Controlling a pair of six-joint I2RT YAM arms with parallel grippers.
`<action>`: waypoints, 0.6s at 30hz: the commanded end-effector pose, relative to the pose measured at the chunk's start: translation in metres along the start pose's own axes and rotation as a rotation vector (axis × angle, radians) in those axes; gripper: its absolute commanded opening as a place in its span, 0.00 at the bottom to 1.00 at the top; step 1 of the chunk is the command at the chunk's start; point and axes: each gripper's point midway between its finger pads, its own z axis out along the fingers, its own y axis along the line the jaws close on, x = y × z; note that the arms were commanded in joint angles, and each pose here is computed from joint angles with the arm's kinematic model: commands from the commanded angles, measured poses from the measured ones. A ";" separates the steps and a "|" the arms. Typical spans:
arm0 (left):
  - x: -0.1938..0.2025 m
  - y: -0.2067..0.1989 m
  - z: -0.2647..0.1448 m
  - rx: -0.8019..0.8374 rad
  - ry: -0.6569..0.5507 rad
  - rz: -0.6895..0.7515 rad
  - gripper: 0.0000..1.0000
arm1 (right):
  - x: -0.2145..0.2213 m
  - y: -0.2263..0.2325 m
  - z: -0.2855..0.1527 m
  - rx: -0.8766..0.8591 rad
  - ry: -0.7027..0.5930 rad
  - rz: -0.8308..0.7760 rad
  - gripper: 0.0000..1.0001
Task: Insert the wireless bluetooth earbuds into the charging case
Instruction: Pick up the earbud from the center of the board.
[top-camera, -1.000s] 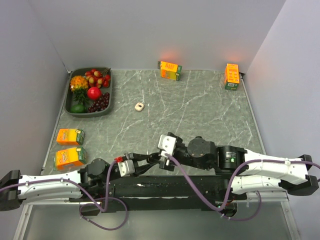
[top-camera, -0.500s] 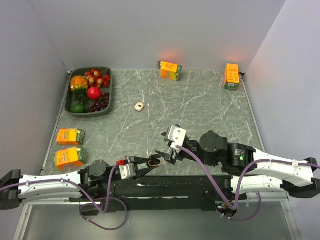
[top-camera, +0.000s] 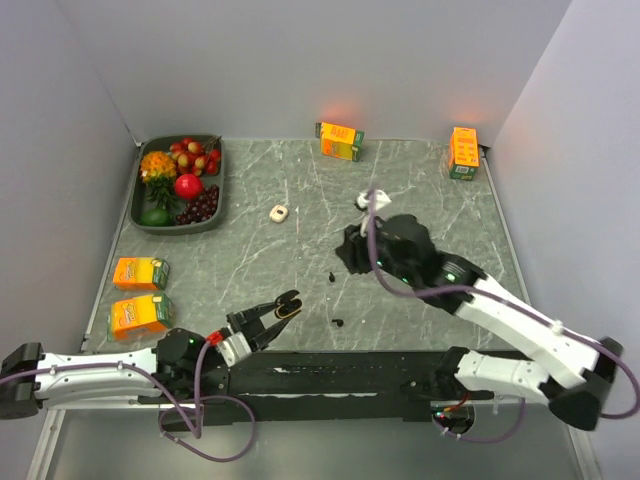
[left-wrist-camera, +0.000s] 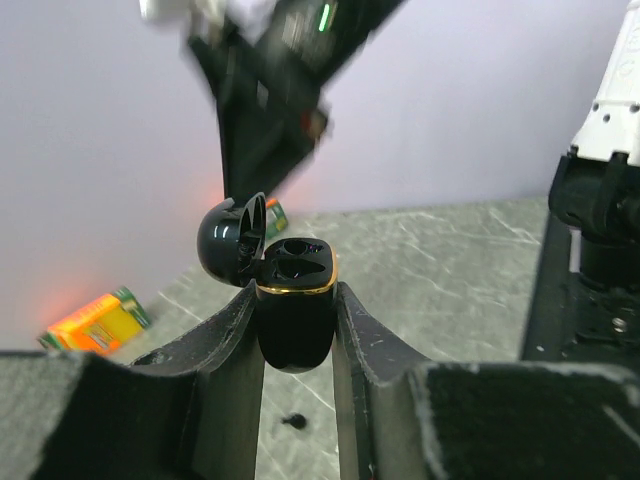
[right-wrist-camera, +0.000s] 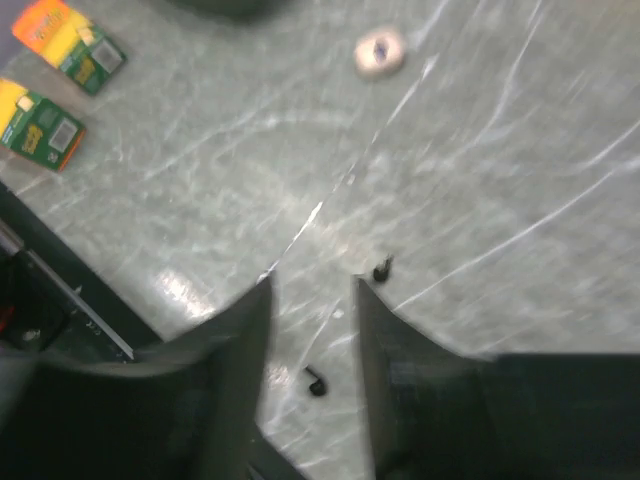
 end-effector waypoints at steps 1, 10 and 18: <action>-0.026 0.014 -0.001 -0.059 -0.079 0.069 0.01 | 0.031 0.015 0.034 -0.088 0.173 0.168 0.55; -0.040 0.010 -0.008 -0.022 -0.109 0.076 0.01 | 0.095 -0.011 0.100 0.039 0.376 0.219 0.63; -0.039 0.004 -0.006 0.006 -0.098 0.049 0.01 | 0.144 -0.038 0.140 0.170 0.470 0.255 0.67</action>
